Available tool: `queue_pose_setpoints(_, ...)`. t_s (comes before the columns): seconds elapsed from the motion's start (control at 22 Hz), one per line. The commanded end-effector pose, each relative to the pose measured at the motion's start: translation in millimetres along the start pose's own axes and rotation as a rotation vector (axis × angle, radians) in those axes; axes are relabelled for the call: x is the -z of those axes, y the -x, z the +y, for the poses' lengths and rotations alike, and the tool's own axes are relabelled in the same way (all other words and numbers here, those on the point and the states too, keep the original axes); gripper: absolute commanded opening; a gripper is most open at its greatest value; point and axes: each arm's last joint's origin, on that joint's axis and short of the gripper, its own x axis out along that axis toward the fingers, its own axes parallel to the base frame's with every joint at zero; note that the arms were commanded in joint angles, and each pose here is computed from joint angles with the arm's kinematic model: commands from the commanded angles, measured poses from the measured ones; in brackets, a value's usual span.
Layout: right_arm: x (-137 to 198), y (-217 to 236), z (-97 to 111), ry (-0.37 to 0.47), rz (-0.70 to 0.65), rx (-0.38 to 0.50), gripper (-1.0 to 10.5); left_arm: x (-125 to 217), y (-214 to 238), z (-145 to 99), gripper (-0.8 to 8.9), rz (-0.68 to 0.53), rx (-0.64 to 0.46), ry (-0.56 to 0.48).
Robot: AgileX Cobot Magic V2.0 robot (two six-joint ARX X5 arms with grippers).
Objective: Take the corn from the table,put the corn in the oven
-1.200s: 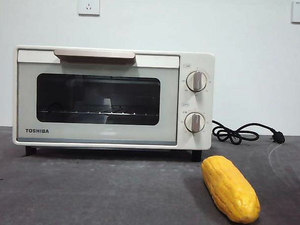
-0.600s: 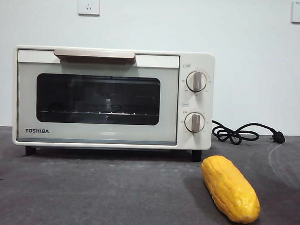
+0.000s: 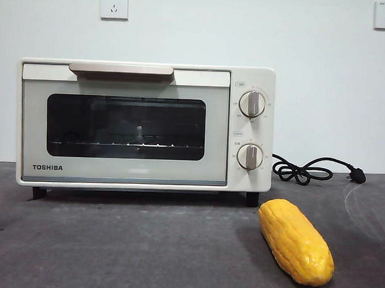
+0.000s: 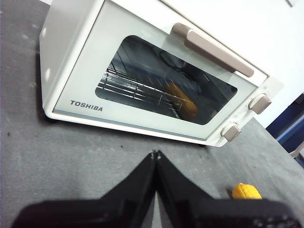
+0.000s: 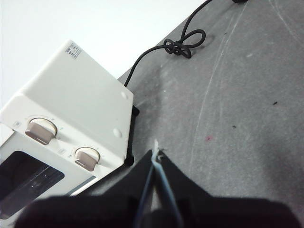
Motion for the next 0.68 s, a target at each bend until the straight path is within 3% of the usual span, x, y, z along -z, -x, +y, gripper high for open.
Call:
queue_pose_setpoints(0.05,1.6,-0.6,-1.4,-0.017,0.004,-0.002,0.0,1.6,-0.7,0.9,-0.04,0.004,0.005,0.007)
queue_pose_setpoints(0.46,2.0,-0.6,-1.4,-0.007,0.01,-0.005,0.0,1.6,-0.7,0.9,-0.04,0.004,0.006,0.007)
queue_pose_setpoints(0.68,3.8,-0.4,2.0,-0.004,0.087,-0.113,0.0,-0.1,-0.1,-1.9,-0.05,0.016,0.044,0.001)
